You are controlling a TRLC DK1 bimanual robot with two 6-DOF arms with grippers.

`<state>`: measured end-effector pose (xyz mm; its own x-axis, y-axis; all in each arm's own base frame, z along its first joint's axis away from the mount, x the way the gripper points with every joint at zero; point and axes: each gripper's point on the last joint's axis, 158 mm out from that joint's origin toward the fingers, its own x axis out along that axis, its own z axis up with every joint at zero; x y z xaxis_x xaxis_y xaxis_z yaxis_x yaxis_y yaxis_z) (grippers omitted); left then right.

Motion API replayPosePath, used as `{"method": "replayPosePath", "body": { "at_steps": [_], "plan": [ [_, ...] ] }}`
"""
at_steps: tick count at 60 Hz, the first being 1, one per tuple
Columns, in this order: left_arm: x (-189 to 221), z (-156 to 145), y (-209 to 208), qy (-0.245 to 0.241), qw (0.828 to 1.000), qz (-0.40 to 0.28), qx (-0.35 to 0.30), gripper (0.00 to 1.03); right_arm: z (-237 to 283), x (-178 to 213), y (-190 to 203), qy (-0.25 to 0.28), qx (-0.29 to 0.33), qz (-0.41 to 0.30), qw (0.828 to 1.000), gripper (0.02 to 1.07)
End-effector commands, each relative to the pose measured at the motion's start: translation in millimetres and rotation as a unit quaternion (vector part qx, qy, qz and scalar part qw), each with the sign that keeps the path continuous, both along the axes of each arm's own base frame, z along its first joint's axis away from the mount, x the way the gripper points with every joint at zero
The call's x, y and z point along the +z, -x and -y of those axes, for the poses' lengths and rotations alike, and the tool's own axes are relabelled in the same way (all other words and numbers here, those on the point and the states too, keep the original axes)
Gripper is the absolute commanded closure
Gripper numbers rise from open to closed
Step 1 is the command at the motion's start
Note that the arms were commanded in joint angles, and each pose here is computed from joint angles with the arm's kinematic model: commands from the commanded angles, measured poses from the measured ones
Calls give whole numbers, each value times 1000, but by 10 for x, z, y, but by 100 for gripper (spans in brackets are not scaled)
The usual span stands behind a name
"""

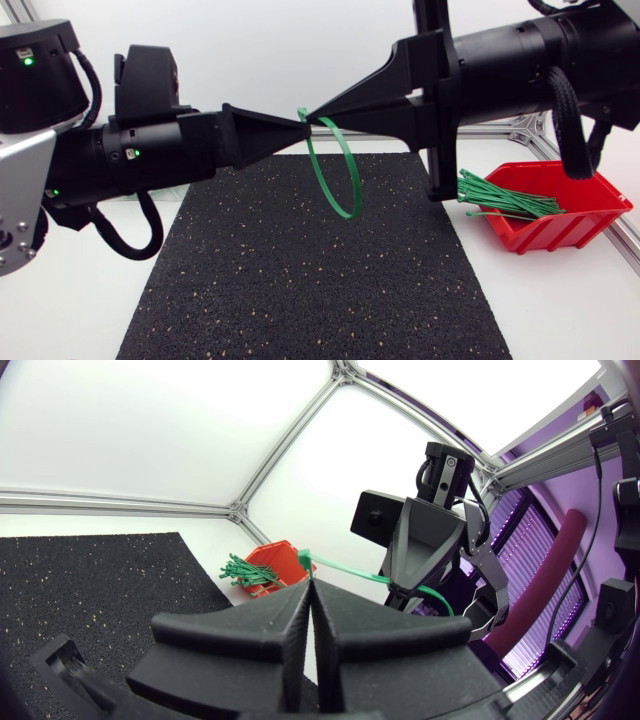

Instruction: Take a green cable tie from the red box, thread the tail through the head to close it, then place it in the transparent bin on the left.

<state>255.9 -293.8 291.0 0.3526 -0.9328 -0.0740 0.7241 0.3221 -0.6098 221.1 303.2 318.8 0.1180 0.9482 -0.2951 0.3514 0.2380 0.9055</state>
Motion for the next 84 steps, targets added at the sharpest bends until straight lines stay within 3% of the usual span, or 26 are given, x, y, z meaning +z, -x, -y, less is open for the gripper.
{"method": "replayPosePath", "body": {
  "at_steps": [1, 84],
  "plan": [
    [104, -15, 26, 7, 1000, 19, 1, 100, 30, 13, 23, -6, -4, -5, 1000, 101],
    [117, 10, 103, 7, 1000, 19, -10, 100, 0, -115, -52, 1, -6, -17, 1000, 101]
  ]
}}
